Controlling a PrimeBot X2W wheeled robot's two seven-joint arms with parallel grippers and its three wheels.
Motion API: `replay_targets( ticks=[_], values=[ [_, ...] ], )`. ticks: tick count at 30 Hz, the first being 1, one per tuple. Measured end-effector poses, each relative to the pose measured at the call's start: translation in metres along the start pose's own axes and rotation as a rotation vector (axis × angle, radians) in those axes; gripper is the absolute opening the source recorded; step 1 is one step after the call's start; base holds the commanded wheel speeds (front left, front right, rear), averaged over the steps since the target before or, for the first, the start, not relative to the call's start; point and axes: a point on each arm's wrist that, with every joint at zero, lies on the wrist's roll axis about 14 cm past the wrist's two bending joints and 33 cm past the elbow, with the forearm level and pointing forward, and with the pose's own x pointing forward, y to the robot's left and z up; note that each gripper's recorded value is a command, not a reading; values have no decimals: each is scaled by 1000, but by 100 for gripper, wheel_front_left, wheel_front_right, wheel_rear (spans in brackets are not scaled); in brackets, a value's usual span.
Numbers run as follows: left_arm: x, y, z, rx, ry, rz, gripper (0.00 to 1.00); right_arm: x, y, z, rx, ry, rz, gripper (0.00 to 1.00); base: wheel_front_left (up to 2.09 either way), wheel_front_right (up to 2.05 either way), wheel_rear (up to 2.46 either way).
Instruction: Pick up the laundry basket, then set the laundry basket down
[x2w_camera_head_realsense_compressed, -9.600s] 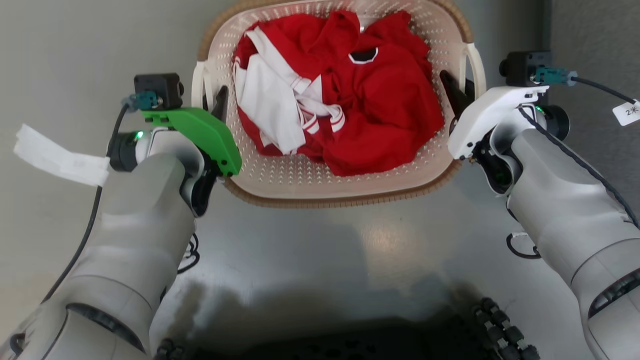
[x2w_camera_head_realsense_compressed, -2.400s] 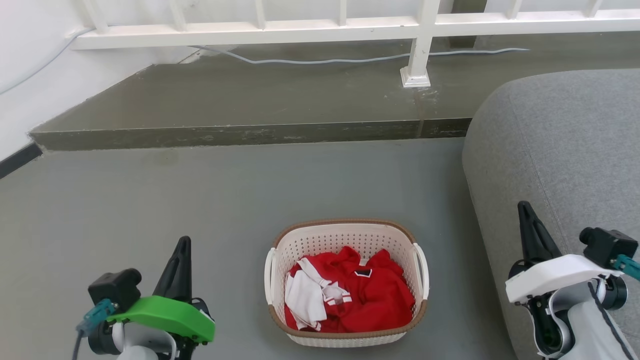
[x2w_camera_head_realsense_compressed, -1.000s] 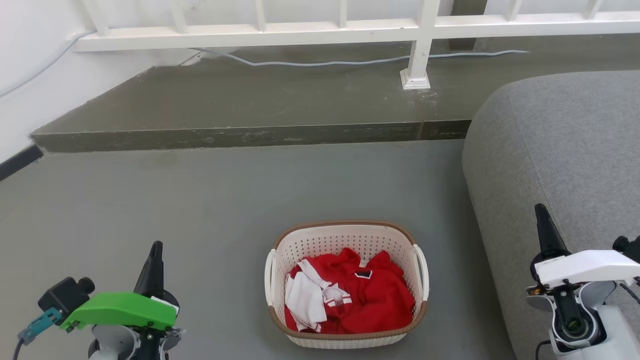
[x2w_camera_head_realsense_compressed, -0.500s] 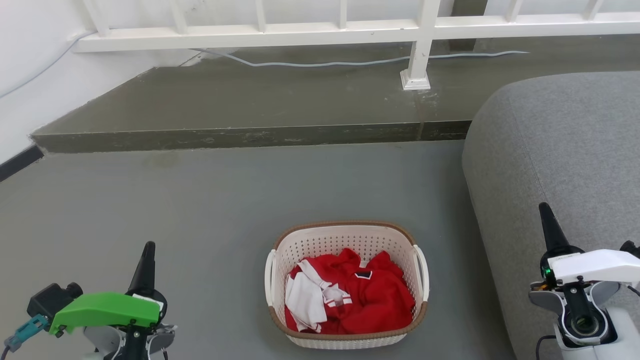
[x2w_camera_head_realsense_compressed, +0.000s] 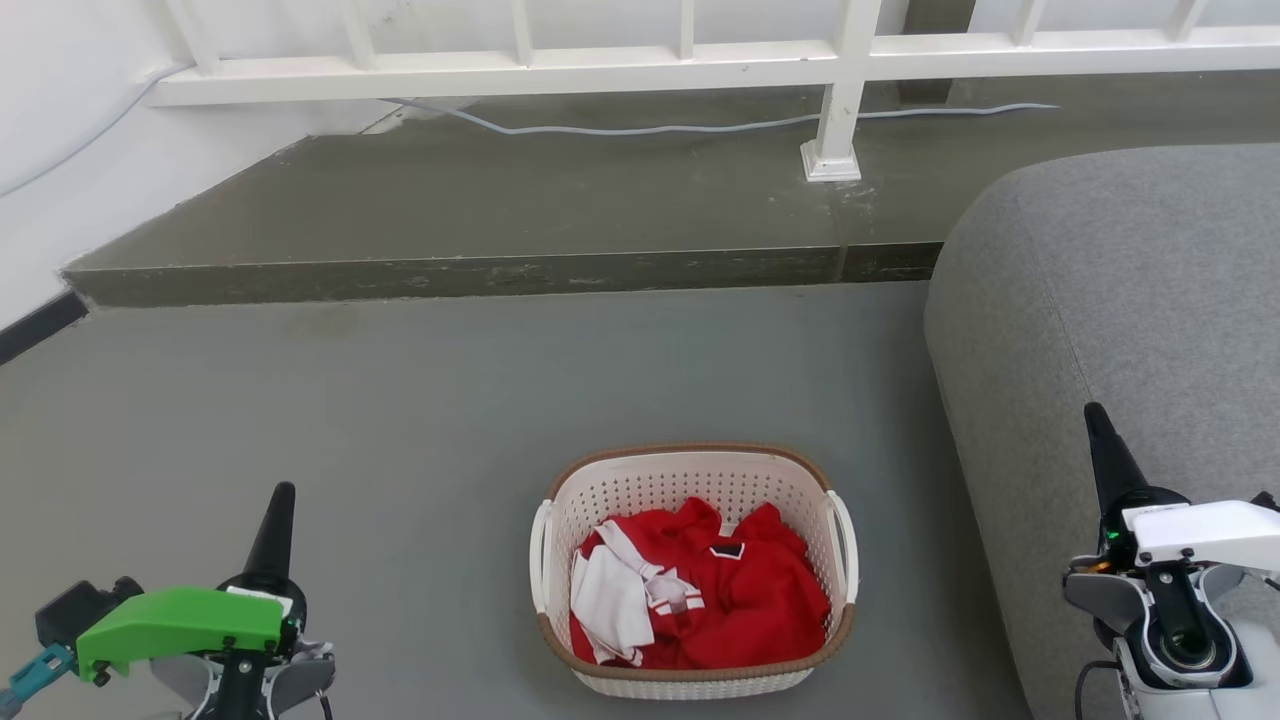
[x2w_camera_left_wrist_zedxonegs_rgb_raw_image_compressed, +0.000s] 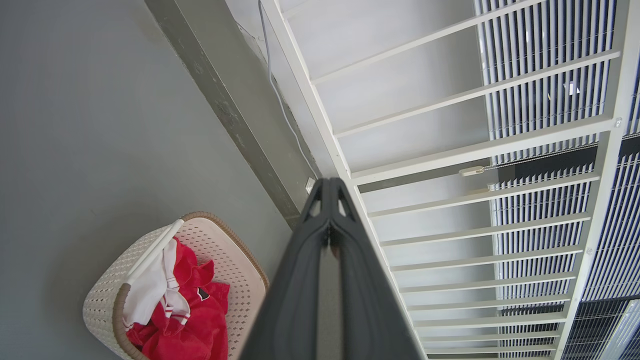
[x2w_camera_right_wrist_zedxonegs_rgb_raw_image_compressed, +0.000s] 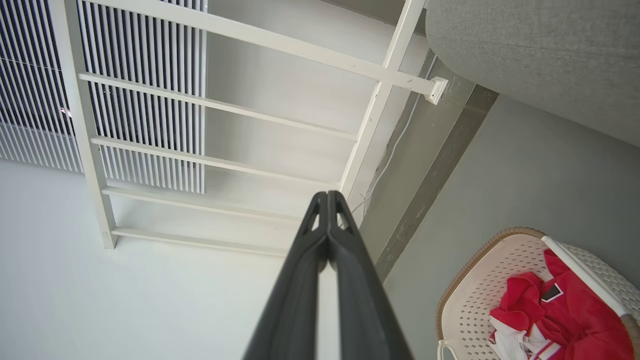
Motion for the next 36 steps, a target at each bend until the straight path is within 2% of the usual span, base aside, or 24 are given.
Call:
replay_targets(
  ticks=[24, 36],
  values=[
    [-1, -3, 15, -273, -16, -30, 0, 0, 7, 7, 305, 0, 39, 0, 0, 0, 0],
    [-1, -3, 16, -275, -19, -31, 0, 0, 8, 7, 309, -1, 43, 0, 0, 0, 0]
  ],
)
